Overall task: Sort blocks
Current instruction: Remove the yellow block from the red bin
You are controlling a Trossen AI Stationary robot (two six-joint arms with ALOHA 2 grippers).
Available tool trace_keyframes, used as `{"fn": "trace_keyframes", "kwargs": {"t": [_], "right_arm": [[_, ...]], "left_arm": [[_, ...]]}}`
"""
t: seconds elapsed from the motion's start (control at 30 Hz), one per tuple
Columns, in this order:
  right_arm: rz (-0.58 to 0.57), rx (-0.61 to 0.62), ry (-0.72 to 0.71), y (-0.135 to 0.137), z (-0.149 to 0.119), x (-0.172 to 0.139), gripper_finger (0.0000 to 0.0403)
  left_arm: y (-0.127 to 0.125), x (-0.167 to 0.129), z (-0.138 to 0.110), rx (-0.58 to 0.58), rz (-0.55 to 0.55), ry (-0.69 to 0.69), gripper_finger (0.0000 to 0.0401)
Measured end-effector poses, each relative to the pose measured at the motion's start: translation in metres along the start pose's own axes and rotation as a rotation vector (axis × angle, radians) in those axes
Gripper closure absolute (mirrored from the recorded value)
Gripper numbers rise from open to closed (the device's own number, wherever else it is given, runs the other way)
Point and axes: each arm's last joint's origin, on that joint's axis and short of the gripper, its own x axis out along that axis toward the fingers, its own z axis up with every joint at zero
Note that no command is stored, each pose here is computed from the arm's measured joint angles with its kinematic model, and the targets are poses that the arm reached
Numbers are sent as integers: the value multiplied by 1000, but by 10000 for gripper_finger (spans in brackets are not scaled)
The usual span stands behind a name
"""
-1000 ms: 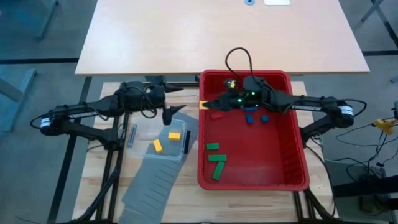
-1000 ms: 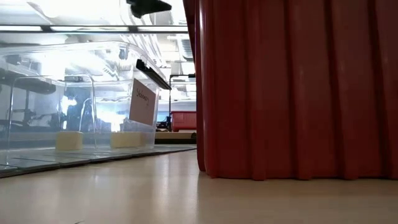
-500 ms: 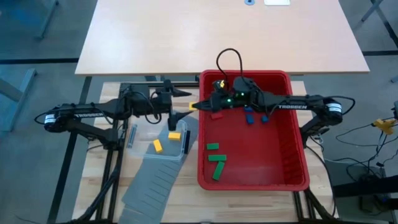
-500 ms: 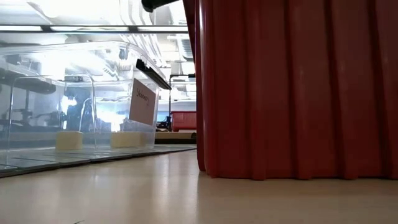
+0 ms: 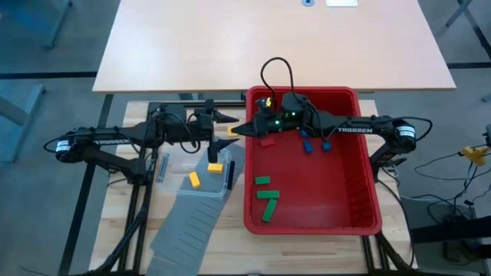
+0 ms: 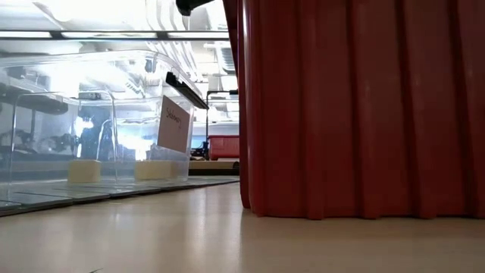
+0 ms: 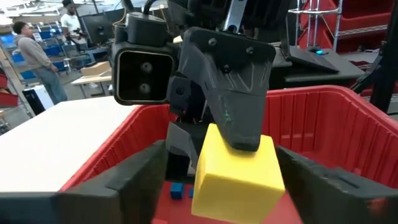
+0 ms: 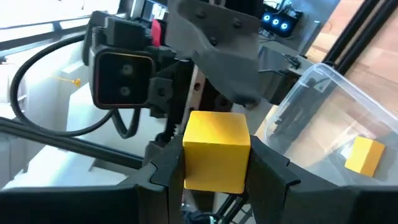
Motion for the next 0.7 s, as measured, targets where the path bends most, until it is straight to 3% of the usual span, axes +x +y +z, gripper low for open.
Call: {"fn": "trace_keyframes", "kwargs": {"t": [0.2,0.23,0.43,0.7], "right_arm": [[-1,17,15,-2,1,4,283],[0,25,20,-2,1,4,284],[1,15,19,-2,1,4,284],[22,-48,53,1,1,2,221]], "left_arm": [[-1,1,-1,11,-27,1,279],[-1,1,-1,17,-26,0,289],[-1,0,-1,14,-26,3,289],[-2,-18,-10,-45,-48,181,290]]}}
